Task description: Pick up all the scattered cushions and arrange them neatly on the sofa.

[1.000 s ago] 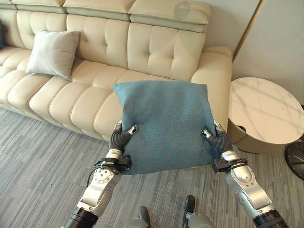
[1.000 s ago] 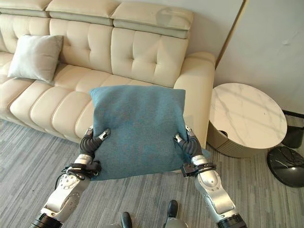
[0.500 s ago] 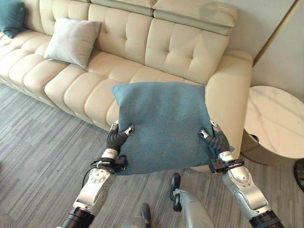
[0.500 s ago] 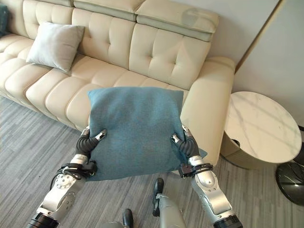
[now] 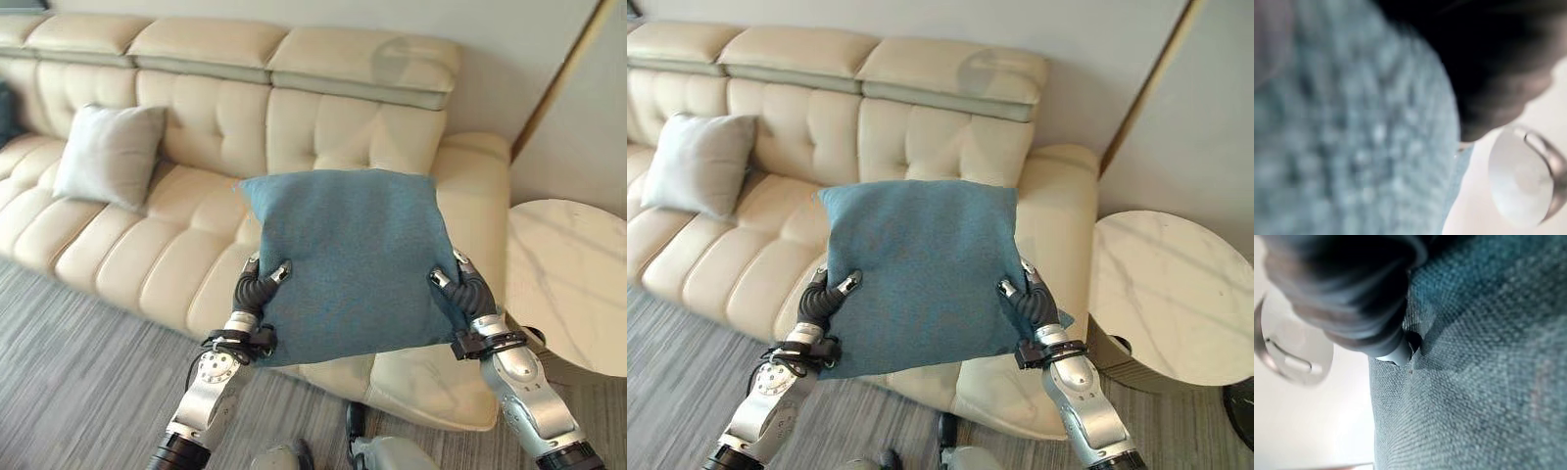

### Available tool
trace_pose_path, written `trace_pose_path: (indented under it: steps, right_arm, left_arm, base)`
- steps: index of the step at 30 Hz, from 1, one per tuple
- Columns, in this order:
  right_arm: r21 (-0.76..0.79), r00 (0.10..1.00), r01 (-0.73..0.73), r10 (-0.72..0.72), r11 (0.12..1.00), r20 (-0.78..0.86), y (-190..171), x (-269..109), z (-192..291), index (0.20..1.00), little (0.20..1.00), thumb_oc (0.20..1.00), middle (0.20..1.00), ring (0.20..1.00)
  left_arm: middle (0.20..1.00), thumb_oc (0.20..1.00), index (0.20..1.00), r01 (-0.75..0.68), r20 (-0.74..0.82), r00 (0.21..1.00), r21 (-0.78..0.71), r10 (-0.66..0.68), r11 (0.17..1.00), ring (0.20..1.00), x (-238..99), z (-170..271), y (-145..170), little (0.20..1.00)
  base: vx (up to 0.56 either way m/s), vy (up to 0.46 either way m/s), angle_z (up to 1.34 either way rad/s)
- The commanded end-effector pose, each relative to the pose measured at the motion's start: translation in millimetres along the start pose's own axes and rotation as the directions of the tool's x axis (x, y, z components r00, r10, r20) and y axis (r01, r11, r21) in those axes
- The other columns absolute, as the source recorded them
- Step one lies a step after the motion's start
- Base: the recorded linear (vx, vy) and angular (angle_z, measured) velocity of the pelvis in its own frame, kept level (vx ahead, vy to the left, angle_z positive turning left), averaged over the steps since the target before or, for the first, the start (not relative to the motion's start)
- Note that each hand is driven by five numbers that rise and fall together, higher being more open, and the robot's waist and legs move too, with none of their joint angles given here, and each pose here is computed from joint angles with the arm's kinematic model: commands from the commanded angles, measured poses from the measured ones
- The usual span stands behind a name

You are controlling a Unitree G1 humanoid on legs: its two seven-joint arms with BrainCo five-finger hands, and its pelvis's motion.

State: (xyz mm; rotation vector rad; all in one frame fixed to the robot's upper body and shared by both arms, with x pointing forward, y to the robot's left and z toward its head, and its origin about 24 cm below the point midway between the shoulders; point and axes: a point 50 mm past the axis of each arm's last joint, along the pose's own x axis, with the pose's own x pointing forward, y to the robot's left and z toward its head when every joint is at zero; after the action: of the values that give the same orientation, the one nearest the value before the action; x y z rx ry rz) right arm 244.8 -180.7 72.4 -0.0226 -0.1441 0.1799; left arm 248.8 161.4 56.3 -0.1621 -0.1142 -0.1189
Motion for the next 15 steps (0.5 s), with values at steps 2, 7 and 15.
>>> trace_pose_path:
  steps: [2,7,15]
  right_arm:
    - [0.021,0.945,-0.134,0.121,0.991,0.305,26.3,9.8,50.1,0.2,0.2,0.2,0.2,0.2]
    - [0.034,0.951,-0.132,0.116,0.991,0.288,26.2,11.4,45.8,0.2,0.2,0.2,0.2,0.2]
    - [0.037,0.947,-0.143,0.126,0.989,0.297,33.3,18.7,46.7,0.2,0.2,0.2,0.2,0.2]
  left_arm:
    - [0.2,0.2,0.2,0.214,0.197,0.956,0.032,-0.216,0.976,0.2,7.4,36.2,-37.2,0.2]
    - [0.2,0.2,0.2,0.229,0.189,0.954,0.035,-0.231,0.973,0.2,7.6,34.2,-38.9,0.2]
    - [0.2,0.2,0.2,0.177,0.17,0.967,0.085,-0.19,0.98,0.2,8.7,32.2,-23.4,0.2]
  base:
    - [0.13,0.076,-0.83]
    - [0.16,0.169,-0.72]
    - [0.03,0.146,0.01]
